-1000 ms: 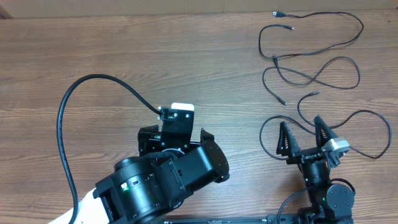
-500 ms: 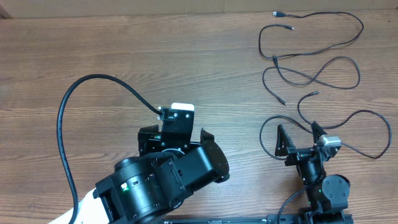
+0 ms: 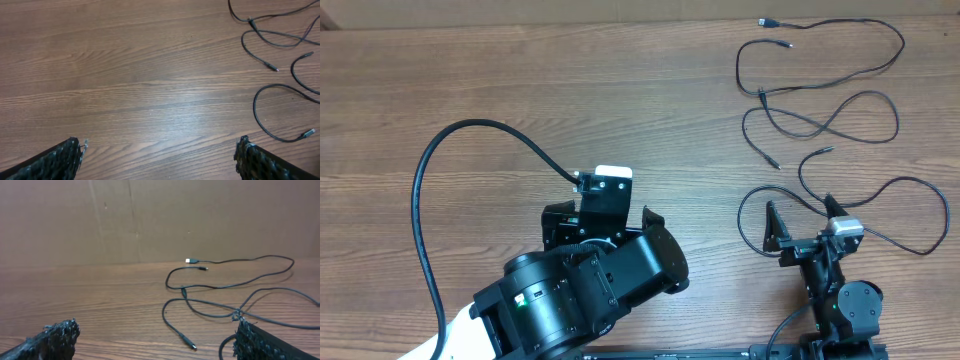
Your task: Untangle cables
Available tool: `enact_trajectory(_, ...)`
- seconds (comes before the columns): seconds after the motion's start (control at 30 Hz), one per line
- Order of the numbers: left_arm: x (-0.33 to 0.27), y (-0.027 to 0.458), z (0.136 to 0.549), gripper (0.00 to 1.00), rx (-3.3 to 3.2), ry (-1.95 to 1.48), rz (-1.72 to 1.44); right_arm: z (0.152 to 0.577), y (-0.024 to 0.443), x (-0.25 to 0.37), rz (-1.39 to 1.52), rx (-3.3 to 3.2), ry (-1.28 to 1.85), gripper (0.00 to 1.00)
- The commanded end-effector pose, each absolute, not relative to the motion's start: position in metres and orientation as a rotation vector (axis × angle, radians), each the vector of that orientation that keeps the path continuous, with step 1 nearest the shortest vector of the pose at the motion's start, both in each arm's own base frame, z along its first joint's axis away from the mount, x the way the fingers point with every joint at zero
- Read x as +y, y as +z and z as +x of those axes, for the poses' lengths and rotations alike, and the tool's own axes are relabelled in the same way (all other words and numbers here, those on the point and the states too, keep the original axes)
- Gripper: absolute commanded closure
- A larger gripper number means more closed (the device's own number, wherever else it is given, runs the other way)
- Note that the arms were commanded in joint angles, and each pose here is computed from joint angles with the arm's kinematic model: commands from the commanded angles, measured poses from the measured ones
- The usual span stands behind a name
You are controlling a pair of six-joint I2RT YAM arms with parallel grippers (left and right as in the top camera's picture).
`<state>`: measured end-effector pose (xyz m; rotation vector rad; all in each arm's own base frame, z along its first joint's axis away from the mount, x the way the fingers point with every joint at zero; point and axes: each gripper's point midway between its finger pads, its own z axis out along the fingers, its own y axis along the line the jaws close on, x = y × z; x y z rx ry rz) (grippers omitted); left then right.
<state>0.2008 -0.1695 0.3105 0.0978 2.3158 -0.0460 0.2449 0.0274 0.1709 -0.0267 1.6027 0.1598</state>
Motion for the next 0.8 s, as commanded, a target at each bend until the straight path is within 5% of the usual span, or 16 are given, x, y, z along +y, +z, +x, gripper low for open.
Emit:
enact_trajectory(0.0, -0.168, 0.310, 0.204, 0.00, 2.305, -0.031, 0.075, 0.246, 0.169, 0.021, -0.031, 1.599, 0.103, 0.00)
enact_trajectory(0.77, -0.168, 0.310, 0.204, 0.01, 2.305, -0.031, 0.075, 0.246, 0.168, 0.011, -0.077, 1.598, -0.001, 0.00)
